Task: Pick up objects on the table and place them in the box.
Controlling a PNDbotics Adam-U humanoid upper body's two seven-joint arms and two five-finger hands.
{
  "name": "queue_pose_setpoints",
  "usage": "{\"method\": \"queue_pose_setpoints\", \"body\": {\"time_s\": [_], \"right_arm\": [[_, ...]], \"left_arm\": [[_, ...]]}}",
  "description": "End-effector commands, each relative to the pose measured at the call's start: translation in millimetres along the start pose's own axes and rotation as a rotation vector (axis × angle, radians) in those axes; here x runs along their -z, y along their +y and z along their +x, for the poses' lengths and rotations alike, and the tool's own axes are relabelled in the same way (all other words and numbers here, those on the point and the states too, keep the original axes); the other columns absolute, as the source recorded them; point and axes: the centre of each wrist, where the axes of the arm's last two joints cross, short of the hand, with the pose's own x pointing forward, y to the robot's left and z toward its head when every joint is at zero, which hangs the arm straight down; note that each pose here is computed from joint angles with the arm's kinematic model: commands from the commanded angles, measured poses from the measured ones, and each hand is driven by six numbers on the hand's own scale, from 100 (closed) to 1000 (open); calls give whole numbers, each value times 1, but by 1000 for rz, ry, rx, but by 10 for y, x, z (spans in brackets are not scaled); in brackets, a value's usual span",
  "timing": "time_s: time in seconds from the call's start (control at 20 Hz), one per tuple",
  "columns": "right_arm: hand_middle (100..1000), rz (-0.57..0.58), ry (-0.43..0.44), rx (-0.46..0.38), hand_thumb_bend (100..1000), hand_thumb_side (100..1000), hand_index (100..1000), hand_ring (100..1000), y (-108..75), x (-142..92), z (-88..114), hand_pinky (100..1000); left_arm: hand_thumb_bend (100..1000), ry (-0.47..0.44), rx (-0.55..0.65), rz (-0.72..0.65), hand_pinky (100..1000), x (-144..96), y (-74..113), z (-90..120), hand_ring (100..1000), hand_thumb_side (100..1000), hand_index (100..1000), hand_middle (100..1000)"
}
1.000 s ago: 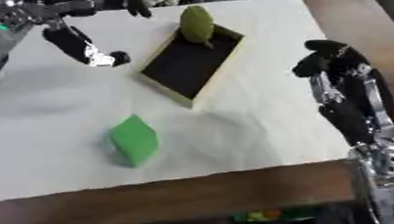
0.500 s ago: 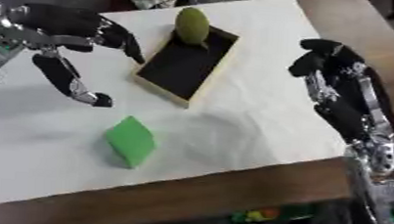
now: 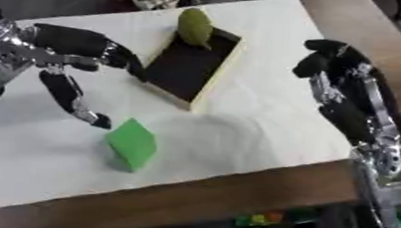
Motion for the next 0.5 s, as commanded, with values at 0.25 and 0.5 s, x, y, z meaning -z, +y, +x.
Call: {"method": "queue_pose_setpoints", "body": {"time_s": [0.25,0.5], "right_arm": [[537,-4,-19,-19,100,499,753,603,-53,28,52,643],[537,-3,-20,-17,100,500,753,603,-49,29,51,643]], "left_arm": [[597,-115,146,-228,816,47,-58,-2,808,498,913,813],[587,-136,148,-264,817,135,-161,1,813,494,914,815]]}}
